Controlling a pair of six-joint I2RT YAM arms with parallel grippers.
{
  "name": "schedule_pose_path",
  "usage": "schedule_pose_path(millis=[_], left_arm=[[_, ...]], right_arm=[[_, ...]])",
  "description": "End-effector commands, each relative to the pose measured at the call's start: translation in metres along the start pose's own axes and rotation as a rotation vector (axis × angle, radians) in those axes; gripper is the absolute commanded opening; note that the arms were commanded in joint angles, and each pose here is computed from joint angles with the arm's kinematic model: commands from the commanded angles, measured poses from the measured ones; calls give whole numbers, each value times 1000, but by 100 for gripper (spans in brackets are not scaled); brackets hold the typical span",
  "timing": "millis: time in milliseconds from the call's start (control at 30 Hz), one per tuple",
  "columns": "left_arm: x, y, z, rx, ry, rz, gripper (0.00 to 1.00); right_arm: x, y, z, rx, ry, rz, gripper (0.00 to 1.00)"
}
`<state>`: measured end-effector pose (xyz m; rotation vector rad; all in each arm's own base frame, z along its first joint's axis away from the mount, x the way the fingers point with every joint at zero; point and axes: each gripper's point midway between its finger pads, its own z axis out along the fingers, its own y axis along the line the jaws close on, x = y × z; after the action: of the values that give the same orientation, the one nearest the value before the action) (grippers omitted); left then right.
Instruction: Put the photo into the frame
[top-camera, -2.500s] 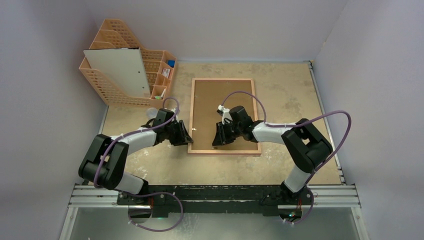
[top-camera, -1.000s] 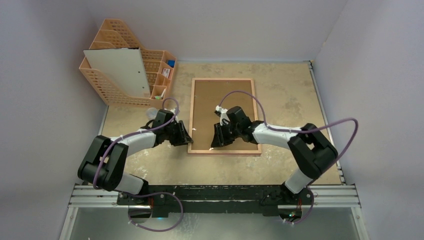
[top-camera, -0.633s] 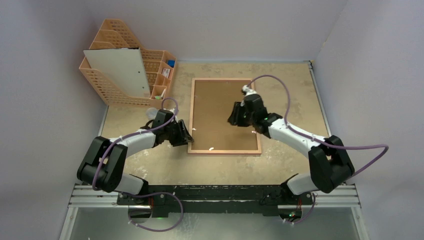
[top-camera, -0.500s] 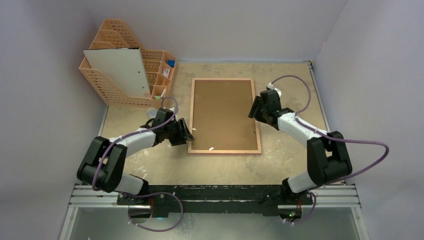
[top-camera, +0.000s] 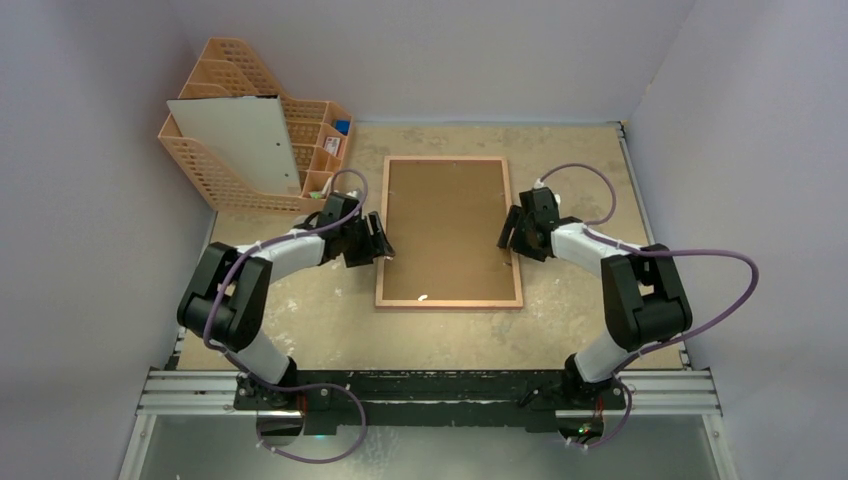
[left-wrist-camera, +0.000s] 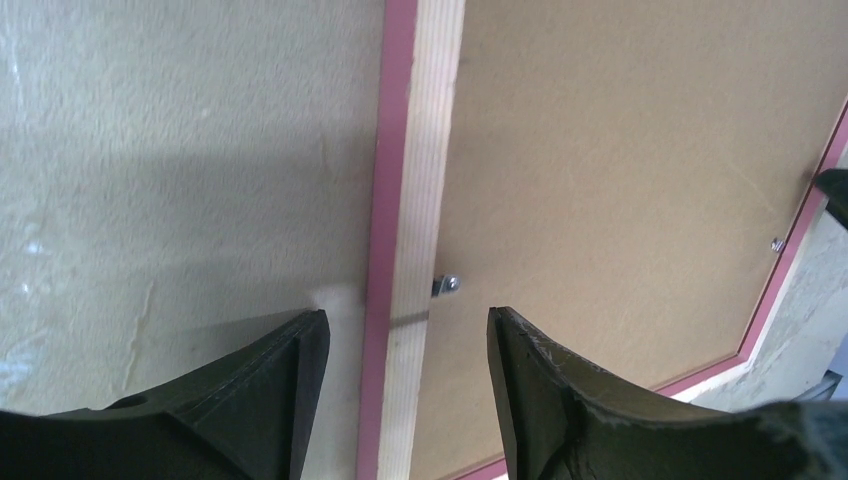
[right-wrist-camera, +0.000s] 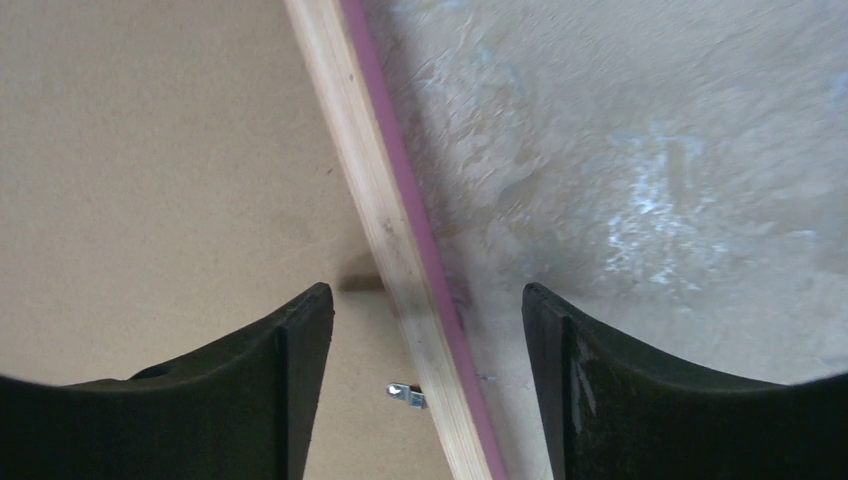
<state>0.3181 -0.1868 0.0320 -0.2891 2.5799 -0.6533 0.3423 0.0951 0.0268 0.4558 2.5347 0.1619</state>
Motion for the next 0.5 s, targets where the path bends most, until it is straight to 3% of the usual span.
schedule_pose_path(millis=[0,233,467], left_arm=[[-7,-11,10,48,14,43,61],[-20,-43,24,171,40,21,59],[-25,-57,42,216,52,45,58]], right_arm=[[15,19,-3,-140,55,1,67],[40,21,-17,-238,73,17,52],[73,43,-42,-448,147,104,47]])
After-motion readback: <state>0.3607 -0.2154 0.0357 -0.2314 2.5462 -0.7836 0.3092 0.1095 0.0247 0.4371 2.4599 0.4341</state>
